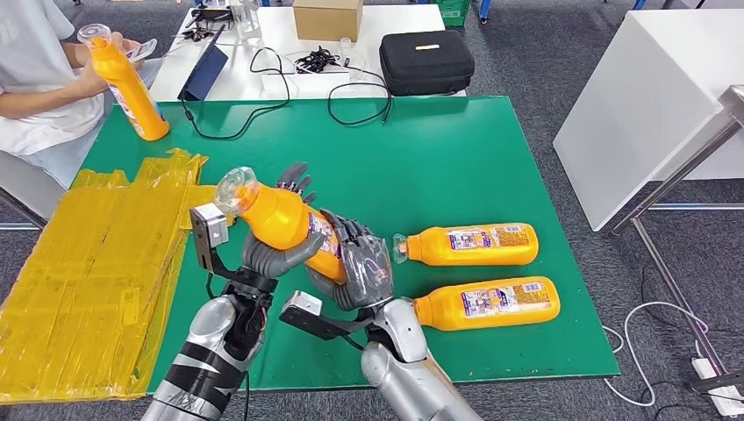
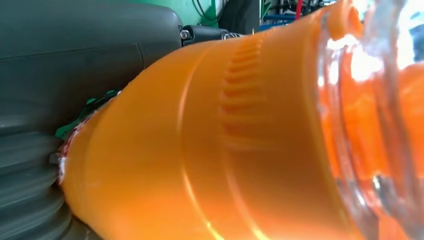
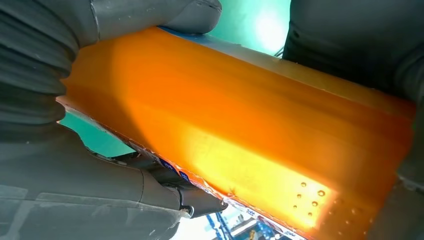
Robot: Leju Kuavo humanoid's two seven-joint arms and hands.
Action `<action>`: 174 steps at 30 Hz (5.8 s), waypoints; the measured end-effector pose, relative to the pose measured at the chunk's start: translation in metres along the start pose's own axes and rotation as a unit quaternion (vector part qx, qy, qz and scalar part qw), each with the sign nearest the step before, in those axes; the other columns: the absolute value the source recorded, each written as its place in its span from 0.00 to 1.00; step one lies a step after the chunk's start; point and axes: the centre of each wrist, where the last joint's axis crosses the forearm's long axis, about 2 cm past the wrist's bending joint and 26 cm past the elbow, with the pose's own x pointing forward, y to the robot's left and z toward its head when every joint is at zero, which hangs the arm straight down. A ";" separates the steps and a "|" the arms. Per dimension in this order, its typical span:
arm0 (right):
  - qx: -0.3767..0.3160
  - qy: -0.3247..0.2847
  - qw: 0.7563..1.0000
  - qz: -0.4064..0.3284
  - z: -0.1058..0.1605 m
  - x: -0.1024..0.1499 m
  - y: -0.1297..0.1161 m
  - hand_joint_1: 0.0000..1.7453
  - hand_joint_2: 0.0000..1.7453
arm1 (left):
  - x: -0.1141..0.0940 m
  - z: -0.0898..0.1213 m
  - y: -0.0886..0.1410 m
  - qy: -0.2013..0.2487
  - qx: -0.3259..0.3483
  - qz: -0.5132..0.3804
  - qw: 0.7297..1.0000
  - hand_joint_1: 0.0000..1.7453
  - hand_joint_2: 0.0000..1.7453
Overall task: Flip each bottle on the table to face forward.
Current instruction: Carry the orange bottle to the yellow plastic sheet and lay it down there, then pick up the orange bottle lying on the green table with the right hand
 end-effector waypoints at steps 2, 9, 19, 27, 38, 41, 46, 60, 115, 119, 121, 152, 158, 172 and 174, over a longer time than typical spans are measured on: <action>0.003 -0.002 1.000 0.001 0.000 0.001 0.001 1.00 1.00 | 0.000 0.001 0.002 0.000 0.005 0.002 1.000 0.32 1.00; 0.013 -0.006 1.000 -0.001 -0.003 0.004 0.003 1.00 1.00 | -0.001 0.004 0.009 -0.005 0.038 0.003 0.999 1.00 1.00; 0.018 0.000 0.999 -0.026 -0.002 0.005 0.006 0.36 0.50 | -0.001 0.004 0.013 -0.006 0.054 0.001 0.999 1.00 1.00; 0.013 -0.007 0.999 -0.049 0.008 0.012 0.010 0.00 0.00 | 0.002 0.001 0.015 -0.010 0.073 -0.011 0.997 1.00 1.00; -0.068 -0.012 0.991 -0.110 0.020 0.025 -0.020 0.00 1.00 | 0.020 -0.010 0.038 -0.051 0.191 -0.344 0.918 1.00 1.00; -0.100 -0.014 0.988 -0.116 0.023 0.024 -0.038 0.00 1.00 | 0.027 -0.011 0.055 -0.062 0.218 -0.485 0.844 1.00 1.00; -0.139 -0.016 0.984 -0.114 0.027 0.019 -0.060 0.00 1.00 | 0.029 -0.008 0.075 -0.041 0.230 -0.588 0.774 1.00 1.00; -0.236 0.008 0.967 -0.094 0.038 -0.011 -0.109 0.00 1.00 | 0.021 0.032 0.171 0.085 0.165 -0.854 0.486 1.00 1.00; -0.122 0.122 0.968 0.184 0.039 -0.107 -0.162 0.00 1.00 | -0.016 0.080 0.196 0.096 0.325 -0.360 0.869 0.00 1.00; -0.059 0.137 0.966 0.209 0.020 -0.133 -0.179 0.00 1.00 | -0.010 0.063 0.179 0.048 0.310 -0.329 0.891 0.00 1.00; -0.020 0.146 0.966 0.213 0.010 -0.146 -0.187 0.00 1.00 | -0.007 0.056 0.169 0.030 0.298 -0.330 0.895 0.00 1.00; 0.249 0.099 0.962 -0.050 -0.044 -0.231 -0.253 0.00 1.00 | -0.009 0.024 0.136 -0.036 0.260 -0.306 0.915 0.00 1.00; 0.247 0.103 0.958 -0.102 -0.027 -0.245 -0.268 0.00 1.00 | -0.012 0.024 0.137 -0.034 0.261 -0.302 0.916 0.00 1.00; 0.267 0.154 0.949 -0.061 0.037 -0.275 -0.298 0.00 1.00 | -0.012 0.029 0.145 -0.025 0.268 -0.302 0.914 0.00 1.00; 0.268 0.164 0.948 -0.047 0.046 -0.278 -0.300 0.00 1.00 | -0.012 0.029 0.145 -0.025 0.269 -0.302 0.914 0.00 1.00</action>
